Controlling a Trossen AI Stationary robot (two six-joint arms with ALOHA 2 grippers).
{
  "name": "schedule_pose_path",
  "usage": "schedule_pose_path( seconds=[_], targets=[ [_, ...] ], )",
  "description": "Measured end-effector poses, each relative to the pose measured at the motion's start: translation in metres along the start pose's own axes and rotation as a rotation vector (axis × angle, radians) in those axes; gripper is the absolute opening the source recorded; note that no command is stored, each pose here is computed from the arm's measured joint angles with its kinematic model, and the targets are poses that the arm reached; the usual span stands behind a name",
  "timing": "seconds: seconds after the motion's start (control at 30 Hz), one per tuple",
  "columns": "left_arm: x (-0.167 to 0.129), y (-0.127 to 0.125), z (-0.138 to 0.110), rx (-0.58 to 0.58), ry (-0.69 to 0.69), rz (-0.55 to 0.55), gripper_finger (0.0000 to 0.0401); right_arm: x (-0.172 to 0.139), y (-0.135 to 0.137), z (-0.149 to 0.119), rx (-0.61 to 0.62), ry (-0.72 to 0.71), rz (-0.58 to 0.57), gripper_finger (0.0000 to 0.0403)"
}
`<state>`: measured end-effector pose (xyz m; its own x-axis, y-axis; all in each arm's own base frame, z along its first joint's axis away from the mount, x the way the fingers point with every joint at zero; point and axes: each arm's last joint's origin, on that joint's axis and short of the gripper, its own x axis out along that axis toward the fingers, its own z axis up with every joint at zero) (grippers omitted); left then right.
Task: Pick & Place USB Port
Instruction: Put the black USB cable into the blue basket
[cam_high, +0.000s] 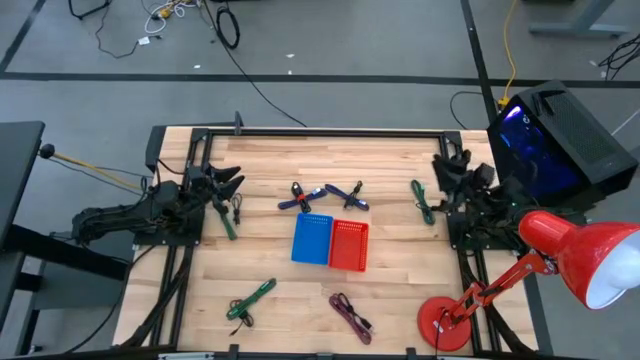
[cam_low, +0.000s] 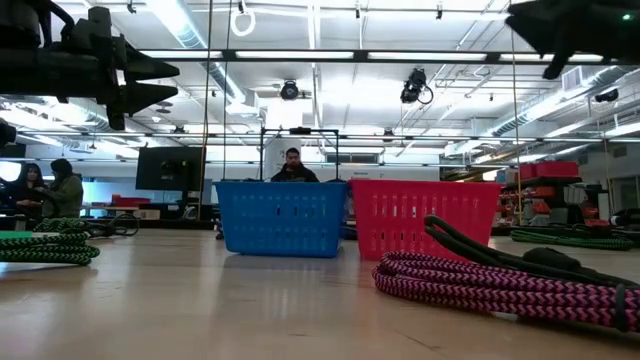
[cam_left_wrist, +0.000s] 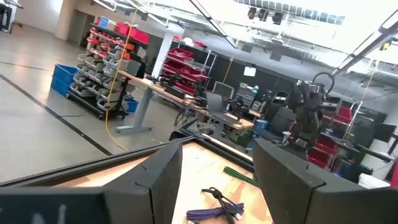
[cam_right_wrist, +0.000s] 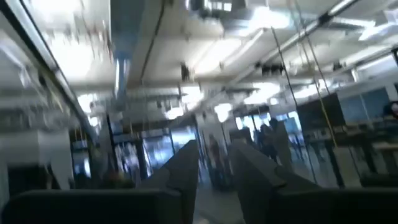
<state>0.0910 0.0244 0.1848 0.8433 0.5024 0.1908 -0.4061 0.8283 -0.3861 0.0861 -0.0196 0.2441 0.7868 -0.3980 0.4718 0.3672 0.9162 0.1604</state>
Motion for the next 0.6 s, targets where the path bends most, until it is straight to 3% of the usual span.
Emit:
schedule_pose_path(
  seconds=[0.13, 0.27, 0.33, 0.43, 0.5, 0.6],
  targets=[
    [0.0, 0.0, 0.0, -0.002, 0.002, 0.003, 0.0202, 0.019, 0.007, -0.012, -0.035, 0.191, 0.027, 0.01],
    [0.0, 0.001, 0.0, -0.004, -0.01, 0.031, 0.0202, 0.052, 0.021, -0.006, -0.029, 0.246, 0.134, 0.01],
    [0.0, 0.001, 0.0, -0.007, -0.016, 0.048, 0.0202, 0.074, 0.03, -0.001, -0.116, 0.285, 0.179, 0.01],
    [0.0, 0.002, 0.0, -0.024, -0.018, 0.058, 0.0202, 0.106, 0.042, 0.012, -0.357, 0.277, 0.201, 0.01],
    [0.0, 0.002, 0.0, -0.03, -0.015, 0.058, 0.0202, 0.126, 0.048, 0.031, -0.47, 0.194, 0.169, 0.01],
    [0.0, 0.003, -0.003, -0.042, 0.012, 0.067, 0.0202, 0.144, 0.051, 0.055, -0.451, 0.163, 0.052, 0.01]
  ],
)
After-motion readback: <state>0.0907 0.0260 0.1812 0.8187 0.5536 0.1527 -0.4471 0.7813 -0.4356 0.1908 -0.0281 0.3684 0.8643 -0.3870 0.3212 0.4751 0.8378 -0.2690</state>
